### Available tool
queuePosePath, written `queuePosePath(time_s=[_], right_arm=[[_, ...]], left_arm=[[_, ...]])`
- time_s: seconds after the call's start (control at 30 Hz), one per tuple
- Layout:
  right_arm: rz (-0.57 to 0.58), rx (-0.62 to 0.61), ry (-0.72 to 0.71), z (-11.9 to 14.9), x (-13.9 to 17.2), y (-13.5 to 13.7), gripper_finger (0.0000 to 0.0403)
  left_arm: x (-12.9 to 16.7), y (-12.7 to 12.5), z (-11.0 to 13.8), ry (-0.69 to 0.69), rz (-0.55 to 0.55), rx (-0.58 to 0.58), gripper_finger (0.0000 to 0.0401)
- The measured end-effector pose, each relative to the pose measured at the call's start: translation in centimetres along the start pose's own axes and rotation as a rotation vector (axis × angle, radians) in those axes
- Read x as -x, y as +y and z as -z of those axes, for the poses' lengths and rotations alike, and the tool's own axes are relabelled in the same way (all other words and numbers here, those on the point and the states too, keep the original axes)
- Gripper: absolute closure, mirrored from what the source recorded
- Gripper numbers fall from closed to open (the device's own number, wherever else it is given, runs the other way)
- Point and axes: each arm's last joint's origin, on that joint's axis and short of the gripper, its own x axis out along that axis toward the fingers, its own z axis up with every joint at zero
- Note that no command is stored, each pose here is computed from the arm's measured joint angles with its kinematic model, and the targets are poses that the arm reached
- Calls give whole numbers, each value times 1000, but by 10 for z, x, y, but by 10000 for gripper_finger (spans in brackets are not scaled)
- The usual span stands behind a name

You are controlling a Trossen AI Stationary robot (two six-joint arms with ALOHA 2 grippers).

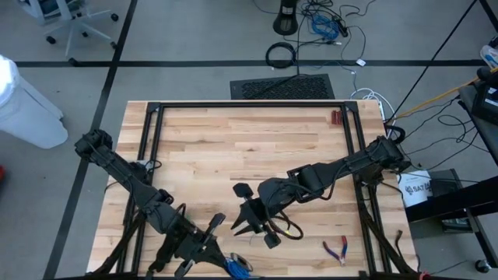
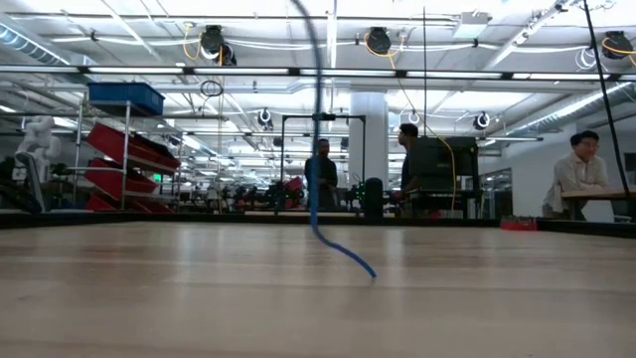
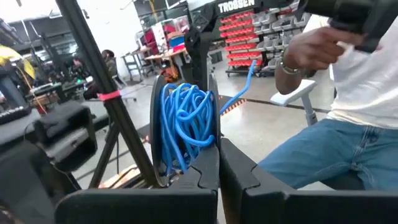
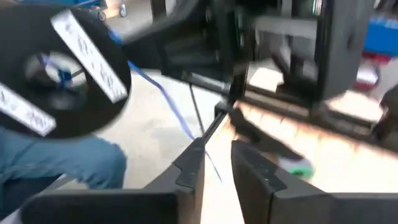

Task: Coil cords
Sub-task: Coil the blue wire onto the black spool

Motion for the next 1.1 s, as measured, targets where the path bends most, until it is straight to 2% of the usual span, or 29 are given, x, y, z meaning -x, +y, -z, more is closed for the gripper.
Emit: queuePosePath(time_s=[0.2, 0.33, 0.43, 0.53, 0.63, 0.77, 0.87, 0.93, 1.03, 1.1], right_arm=[[15, -133, 210, 18, 5, 15, 303], [143, -165, 335, 32, 5, 44, 301], [239, -157, 358, 43, 2, 72, 302], [347, -137, 274, 49, -1, 103, 302], [449, -128, 71, 51, -12, 129, 302], [479, -83, -193, 58, -35, 147, 302], [482, -67, -334, 72, -60, 144, 302], [550, -53, -394, 89, -81, 136, 299], [697, 7, -406, 116, -107, 125, 290], [725, 36, -407, 126, -117, 120, 284]], left_arm=[[0, -5, -3, -11, -10, -5, 401], [1, -10, -7, -34, -25, -42, 401], [1, -13, -11, -60, -41, -48, 401], [4, -13, -15, -63, -102, -43, 401], [6, -10, -19, -62, -169, -27, 401], [6, -9, -18, -54, -200, -24, 401], [7, -7, -21, -77, -213, -19, 401], [7, -7, -21, -84, -218, -17, 401], [7, -7, -22, -92, -221, -16, 401], [7, -7, -22, -91, -226, -15, 401]])
